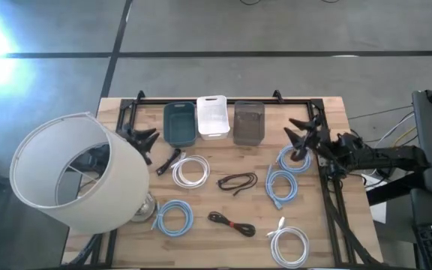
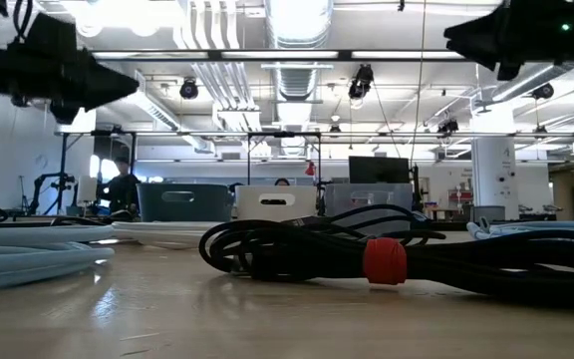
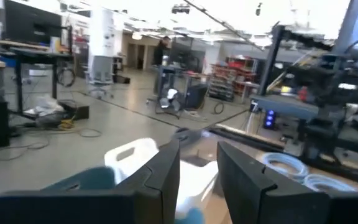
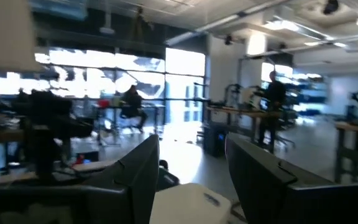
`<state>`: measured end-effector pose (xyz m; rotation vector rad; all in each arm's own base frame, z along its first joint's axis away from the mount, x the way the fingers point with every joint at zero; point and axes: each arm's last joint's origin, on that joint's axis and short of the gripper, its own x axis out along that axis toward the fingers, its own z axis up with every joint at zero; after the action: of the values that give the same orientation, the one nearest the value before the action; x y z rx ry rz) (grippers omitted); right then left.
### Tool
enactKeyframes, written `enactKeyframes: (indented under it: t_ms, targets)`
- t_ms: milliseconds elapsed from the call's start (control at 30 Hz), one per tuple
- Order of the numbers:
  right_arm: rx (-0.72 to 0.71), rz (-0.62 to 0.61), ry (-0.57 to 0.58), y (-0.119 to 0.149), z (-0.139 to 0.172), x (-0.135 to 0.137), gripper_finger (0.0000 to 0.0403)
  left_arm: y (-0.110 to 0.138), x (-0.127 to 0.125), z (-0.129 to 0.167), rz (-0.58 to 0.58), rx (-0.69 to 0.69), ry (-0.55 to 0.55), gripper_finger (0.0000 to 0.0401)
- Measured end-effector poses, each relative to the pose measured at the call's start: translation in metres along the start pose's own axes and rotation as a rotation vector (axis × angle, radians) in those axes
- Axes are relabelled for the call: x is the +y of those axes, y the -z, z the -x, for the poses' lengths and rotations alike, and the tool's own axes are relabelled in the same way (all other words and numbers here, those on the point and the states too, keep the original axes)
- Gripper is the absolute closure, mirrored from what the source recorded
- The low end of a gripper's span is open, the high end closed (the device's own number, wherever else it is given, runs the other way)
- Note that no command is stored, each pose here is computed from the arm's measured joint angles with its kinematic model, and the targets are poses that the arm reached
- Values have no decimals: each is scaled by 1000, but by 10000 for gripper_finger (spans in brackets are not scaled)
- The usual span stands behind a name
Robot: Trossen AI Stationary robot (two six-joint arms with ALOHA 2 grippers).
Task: Pick & Place USB Port
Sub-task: Put the top left black USB cable into the blue bin
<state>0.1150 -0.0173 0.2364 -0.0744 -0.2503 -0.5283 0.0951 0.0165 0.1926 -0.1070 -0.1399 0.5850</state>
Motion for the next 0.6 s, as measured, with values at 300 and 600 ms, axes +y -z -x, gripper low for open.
enactKeyframes:
  t_ms: [300, 600]
  targets:
    - [200, 139, 84, -12, -47, 5, 234, -11, -9, -13, -38, 310, -67, 291]
    - [405, 184, 160, -7, -100, 7, 234, 11, -18, -22, 83, 725, -61, 291]
